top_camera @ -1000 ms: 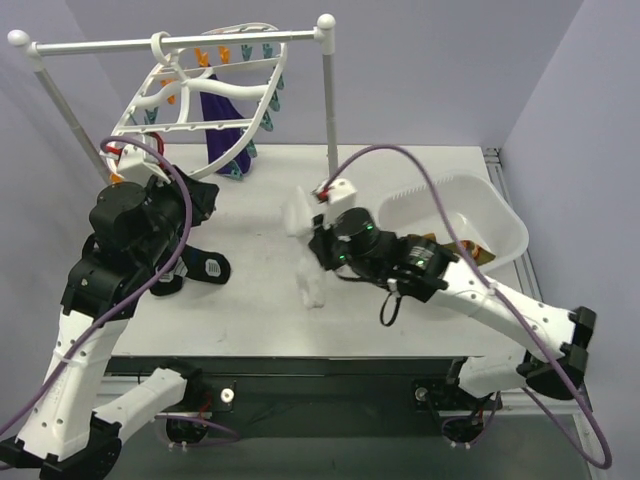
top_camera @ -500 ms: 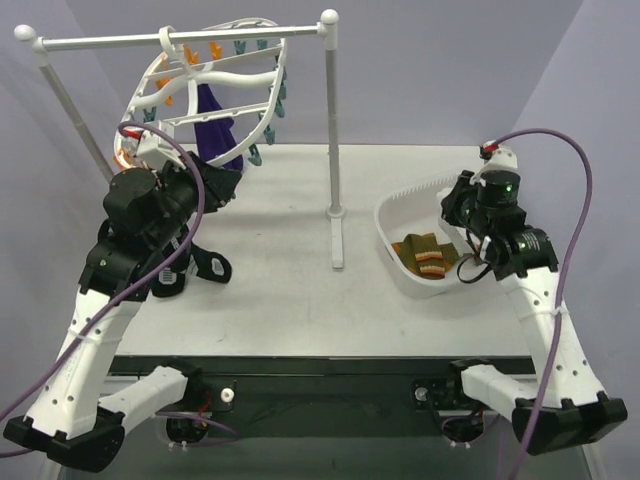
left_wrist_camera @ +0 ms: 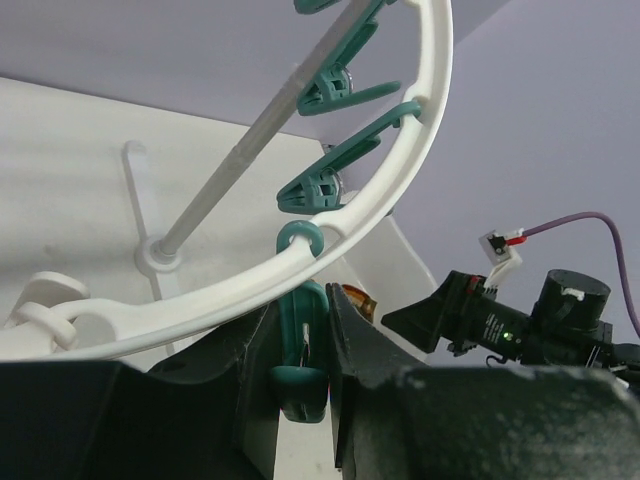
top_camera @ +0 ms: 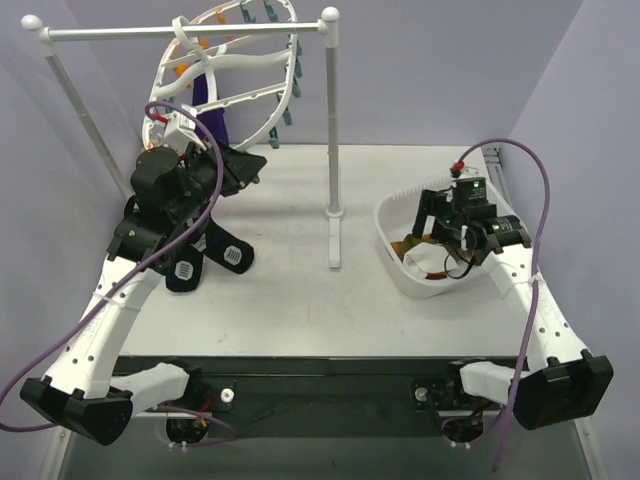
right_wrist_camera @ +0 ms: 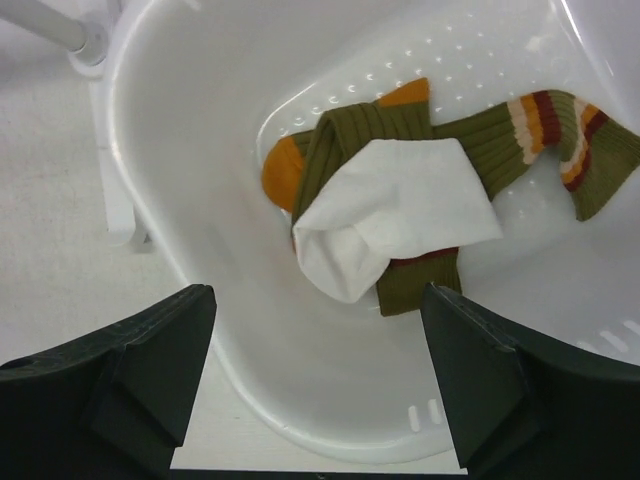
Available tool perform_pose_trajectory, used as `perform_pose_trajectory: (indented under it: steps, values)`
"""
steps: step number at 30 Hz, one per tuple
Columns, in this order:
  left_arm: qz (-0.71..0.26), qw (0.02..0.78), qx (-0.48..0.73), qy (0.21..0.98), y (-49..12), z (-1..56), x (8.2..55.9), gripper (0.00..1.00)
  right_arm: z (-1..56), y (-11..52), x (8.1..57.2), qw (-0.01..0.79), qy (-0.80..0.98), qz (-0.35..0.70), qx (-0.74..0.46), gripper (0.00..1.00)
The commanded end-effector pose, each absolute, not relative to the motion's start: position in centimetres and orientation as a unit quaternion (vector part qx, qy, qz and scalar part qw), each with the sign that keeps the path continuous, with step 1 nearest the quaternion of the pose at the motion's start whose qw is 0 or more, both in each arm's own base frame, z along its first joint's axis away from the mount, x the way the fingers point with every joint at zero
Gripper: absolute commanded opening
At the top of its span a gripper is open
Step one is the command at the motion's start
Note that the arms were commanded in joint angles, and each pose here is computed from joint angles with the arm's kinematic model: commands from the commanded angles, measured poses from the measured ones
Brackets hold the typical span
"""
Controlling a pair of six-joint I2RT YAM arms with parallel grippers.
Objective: Remove the socks clipped to the hanger
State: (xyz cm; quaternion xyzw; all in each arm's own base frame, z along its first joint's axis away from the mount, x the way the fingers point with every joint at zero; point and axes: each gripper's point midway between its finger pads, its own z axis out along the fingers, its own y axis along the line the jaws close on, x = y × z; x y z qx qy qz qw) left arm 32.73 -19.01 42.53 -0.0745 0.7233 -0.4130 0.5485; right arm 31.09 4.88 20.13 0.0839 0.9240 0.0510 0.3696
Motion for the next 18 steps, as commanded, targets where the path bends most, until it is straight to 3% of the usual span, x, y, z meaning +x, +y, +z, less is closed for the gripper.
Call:
perform_pose_trajectory:
  steps: [1, 12, 18]
  values:
    - [-0.473, 0.568, -0.034, 0.673, -20.6, 46.6, 31.8, 0.0, 21.8, 8.0, 30.0, 0.406, 0.913, 0.024, 0.018, 0.87]
    - [-0.484, 0.566, -0.043, 0.666, -20.2, 47.3, 30.6, 0.0, 21.8, 30.4, 29.6, 0.518, 0.807, 0.25, -0.13, 0.88]
    - [-0.486, 0.566, -0.082, 0.661, -19.1, 47.0, 29.8, 0.0, 17.5, 40.5, 30.3, 0.547, 0.779, 0.195, -0.235, 0.88]
